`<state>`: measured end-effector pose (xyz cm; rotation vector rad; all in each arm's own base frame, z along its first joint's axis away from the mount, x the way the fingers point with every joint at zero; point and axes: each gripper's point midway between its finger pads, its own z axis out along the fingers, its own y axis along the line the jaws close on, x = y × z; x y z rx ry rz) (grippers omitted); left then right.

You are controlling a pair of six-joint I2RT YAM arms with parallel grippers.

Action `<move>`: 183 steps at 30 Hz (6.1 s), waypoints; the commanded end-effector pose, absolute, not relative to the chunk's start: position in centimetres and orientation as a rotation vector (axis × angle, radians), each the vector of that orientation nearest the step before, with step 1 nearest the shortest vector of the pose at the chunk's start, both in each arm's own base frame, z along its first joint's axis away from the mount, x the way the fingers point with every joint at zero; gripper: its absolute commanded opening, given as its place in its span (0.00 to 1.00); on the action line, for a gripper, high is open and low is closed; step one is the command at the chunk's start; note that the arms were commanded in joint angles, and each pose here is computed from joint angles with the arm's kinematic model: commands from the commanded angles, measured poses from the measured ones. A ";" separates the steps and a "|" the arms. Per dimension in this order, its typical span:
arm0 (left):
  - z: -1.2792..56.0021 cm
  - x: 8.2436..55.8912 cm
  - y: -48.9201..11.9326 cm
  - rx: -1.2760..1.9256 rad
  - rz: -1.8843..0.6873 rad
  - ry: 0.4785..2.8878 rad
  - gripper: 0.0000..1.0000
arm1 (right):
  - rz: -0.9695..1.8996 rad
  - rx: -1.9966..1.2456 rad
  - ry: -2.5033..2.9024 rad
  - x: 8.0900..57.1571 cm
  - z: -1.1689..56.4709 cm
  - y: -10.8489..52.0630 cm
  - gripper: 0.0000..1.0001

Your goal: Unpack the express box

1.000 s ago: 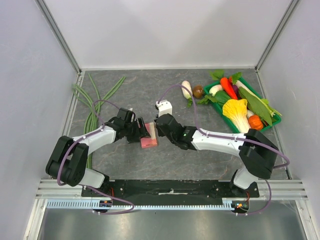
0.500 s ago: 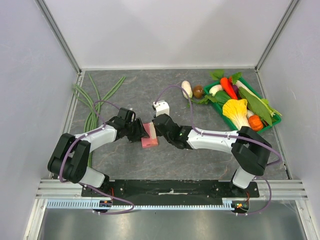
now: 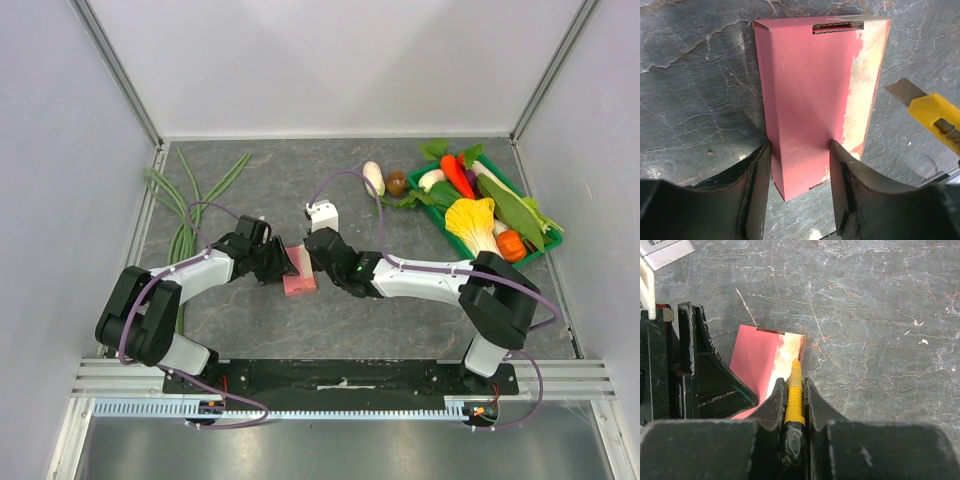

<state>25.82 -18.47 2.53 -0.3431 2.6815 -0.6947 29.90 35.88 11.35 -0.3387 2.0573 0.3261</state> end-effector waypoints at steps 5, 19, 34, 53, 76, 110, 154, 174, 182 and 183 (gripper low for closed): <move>-0.9 23.4 -16.3 -0.428 -0.529 2.802 0.40 | 0.360 -0.287 2.014 31.0 12.8 37.2 0.00; -1.0 23.3 -16.0 -0.435 -0.509 2.804 0.39 | 0.305 -0.286 2.017 31.2 12.5 36.4 0.00; -0.7 23.3 -16.7 -0.463 -0.563 2.799 0.38 | 0.295 -0.306 2.068 30.7 10.4 36.5 0.00; 0.4 24.3 -18.2 -0.736 -0.709 2.723 0.28 | 0.223 -0.350 2.179 29.0 9.9 36.3 0.00; 0.2 24.8 -17.5 -0.804 -0.699 2.694 0.24 | 0.228 -0.445 2.250 25.3 10.2 34.3 0.00; 0.2 23.8 -18.5 -0.779 -0.829 2.692 0.43 | 0.299 -0.509 2.306 24.5 10.1 36.3 0.00; 1.6 25.0 -18.6 -0.587 -0.822 2.648 0.55 | 0.356 -0.314 2.020 29.8 21.4 35.5 0.00; 5.7 18.6 -21.0 -0.140 -0.965 2.599 0.31 | 0.456 -0.433 2.143 38.4 12.9 38.4 0.00; 2.5 16.8 -22.3 -0.090 -0.943 2.690 0.22 | 0.452 -0.525 2.187 37.6 10.8 38.1 0.00; 2.3 16.9 -22.4 -0.092 -0.935 2.688 0.22 | 0.447 -0.528 2.191 37.5 10.7 37.9 0.00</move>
